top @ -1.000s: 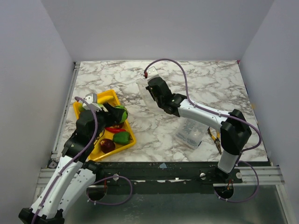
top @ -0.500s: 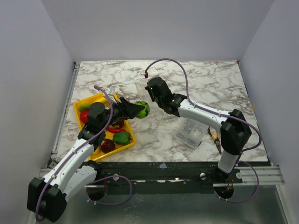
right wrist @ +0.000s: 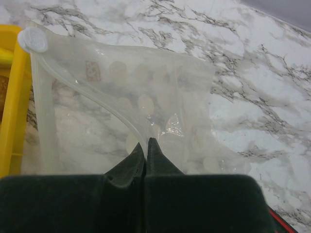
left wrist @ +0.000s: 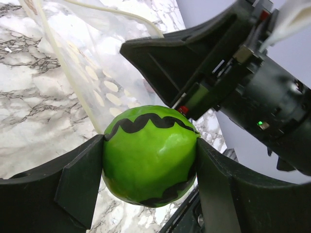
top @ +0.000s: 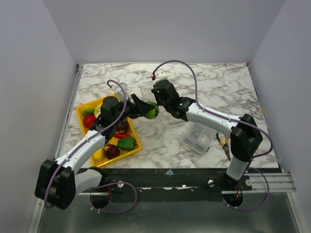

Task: Place the food in the zip-top bag and seal the zipper
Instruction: Place the fake fruit in the zipper food storage bag.

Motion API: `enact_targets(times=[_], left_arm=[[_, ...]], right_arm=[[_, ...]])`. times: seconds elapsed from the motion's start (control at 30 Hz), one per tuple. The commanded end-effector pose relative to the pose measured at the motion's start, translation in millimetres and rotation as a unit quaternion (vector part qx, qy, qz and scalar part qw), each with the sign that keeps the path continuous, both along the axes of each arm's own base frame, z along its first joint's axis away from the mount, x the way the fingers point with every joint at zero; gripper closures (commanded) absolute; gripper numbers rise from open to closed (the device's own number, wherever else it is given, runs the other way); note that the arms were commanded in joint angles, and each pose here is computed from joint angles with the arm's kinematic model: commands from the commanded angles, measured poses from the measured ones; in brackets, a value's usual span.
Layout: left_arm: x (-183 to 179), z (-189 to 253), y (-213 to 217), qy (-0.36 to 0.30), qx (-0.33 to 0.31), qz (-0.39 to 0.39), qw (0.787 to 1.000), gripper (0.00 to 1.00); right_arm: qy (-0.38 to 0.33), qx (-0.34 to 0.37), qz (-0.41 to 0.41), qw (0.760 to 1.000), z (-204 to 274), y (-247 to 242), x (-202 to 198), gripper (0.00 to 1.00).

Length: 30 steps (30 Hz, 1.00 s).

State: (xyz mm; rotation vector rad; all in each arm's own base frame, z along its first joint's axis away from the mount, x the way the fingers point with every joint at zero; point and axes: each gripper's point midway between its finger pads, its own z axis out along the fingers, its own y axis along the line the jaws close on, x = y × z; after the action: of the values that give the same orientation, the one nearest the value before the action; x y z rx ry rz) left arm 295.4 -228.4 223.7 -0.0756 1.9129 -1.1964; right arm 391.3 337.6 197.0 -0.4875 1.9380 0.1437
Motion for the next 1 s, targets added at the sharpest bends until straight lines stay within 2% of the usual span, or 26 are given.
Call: enact_targets(times=[0.0, 0.07, 0.2, 0.33, 0.4, 0.57, 0.63, 0.97], left_arm=[[16.3, 9.3, -5.6, 0.014, -0.008, 0.011, 1.000, 0.87], [20.2, 5.3, -5.8, 0.026, -0.004, 0.016, 1.000, 0.86], [26.5, 4.1, -8.1, 0.041, -0.006, 0.021, 0.999, 0.76], [33.6, -3.4, -7.8, 0.072, 0.006, 0.033, 0.997, 0.73], [35.4, -5.1, -7.6, 0.082, 0.007, 0.038, 0.996, 0.60], [33.0, 1.6, -10.0, 0.081, 0.001, 0.029, 0.996, 0.13], [29.1, 4.6, -8.7, 0.075, 0.003, 0.026, 0.997, 0.01], [2.9, 14.4, 9.8, 0.027, 0.041, 0.024, 0.999, 0.01]], right_arm=[[0.002, 0.042, 0.010, 0.999, 22.5, 8.2, -6.4, 0.99], [0.005, 0.049, 0.005, 0.999, 23.6, 8.2, -6.2, 0.99], [0.018, 0.067, 0.007, 0.998, 25.1, 13.6, -8.3, 1.00], [0.028, 0.085, -0.003, 0.996, 26.5, 14.8, -7.7, 0.99], [0.035, 0.094, -0.006, 0.995, 27.8, 14.5, -6.7, 0.99], [0.042, 0.103, -0.016, 0.994, 27.6, 10.2, -3.1, 0.99], [0.044, 0.101, -0.021, 0.994, 24.9, 6.7, -0.9, 0.99], [0.056, 0.098, -0.030, 0.993, 14.0, -4.4, 4.0, 1.00]])
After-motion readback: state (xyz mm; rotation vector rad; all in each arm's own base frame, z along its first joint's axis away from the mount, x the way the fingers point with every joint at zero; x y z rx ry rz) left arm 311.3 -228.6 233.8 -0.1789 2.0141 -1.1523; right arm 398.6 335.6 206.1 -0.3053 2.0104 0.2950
